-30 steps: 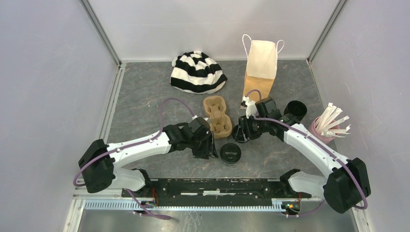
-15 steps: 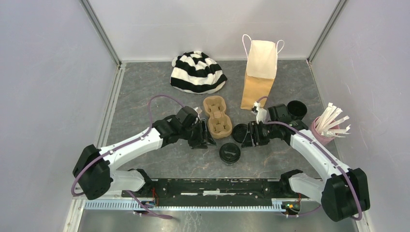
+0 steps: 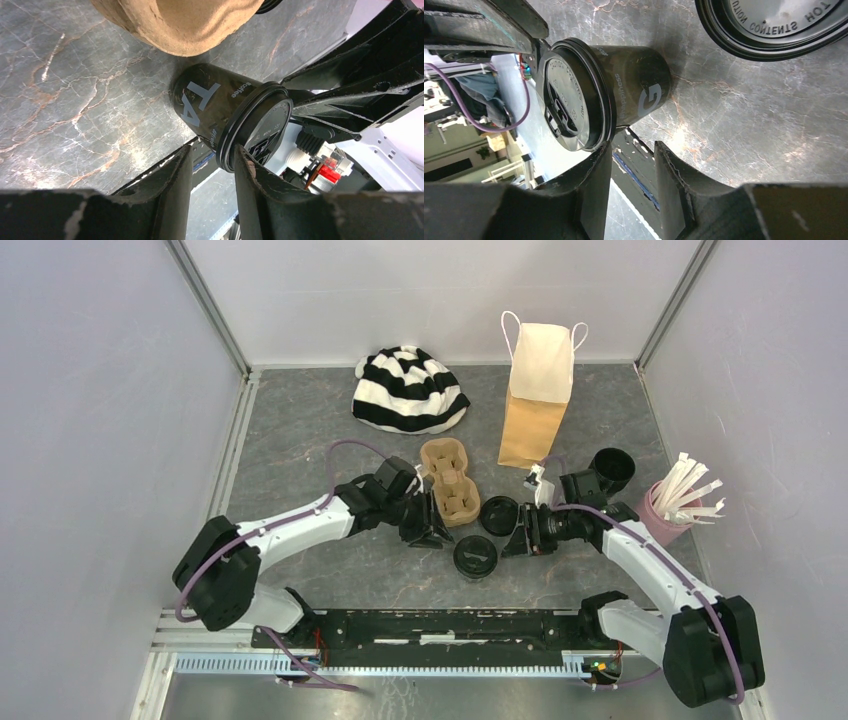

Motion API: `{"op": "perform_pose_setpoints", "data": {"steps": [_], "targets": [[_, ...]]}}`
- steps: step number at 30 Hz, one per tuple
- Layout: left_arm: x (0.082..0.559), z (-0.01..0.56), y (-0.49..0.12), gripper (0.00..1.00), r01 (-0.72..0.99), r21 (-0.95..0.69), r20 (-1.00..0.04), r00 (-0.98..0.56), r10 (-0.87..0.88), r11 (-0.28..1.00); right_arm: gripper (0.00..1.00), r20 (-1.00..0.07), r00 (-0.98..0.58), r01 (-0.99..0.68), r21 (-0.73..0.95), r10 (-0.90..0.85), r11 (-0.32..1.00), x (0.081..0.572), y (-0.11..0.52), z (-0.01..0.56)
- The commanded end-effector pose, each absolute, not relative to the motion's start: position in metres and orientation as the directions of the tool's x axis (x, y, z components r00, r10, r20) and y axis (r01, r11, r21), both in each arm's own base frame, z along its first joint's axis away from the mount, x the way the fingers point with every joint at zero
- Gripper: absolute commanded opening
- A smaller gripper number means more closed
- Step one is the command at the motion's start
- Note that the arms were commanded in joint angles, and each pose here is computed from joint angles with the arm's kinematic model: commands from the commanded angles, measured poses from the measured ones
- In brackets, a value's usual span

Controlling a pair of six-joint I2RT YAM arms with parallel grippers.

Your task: Pack the takeout coffee

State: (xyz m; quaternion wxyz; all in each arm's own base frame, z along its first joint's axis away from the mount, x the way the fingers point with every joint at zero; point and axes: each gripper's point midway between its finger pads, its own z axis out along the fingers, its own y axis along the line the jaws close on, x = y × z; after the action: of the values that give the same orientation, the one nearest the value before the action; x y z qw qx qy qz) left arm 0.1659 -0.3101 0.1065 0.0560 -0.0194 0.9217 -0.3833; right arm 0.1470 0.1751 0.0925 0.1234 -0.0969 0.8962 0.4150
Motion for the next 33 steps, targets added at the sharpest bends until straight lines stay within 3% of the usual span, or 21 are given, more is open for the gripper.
{"op": "perform_pose_setpoints", "data": {"steps": [1,20,33], "targets": [[0.160,0.109,-0.320,0.42,0.051,-0.738,-0.087,-0.996,-0.020,0.672,0.42,-0.310,-0.949,-0.282,0.766,-0.052,0.577,0.150,0.184,0.098],[0.150,0.108,-0.321,0.44,0.071,-0.732,-0.095,-0.996,0.002,0.678,0.42,-0.276,-0.959,-0.263,0.776,-0.067,0.573,0.144,0.187,0.092],[0.145,0.092,-0.320,0.41,0.065,-0.707,-0.074,-0.997,0.019,0.704,0.50,-0.285,-0.955,-0.279,0.774,-0.081,0.569,0.144,0.190,0.097]]}}
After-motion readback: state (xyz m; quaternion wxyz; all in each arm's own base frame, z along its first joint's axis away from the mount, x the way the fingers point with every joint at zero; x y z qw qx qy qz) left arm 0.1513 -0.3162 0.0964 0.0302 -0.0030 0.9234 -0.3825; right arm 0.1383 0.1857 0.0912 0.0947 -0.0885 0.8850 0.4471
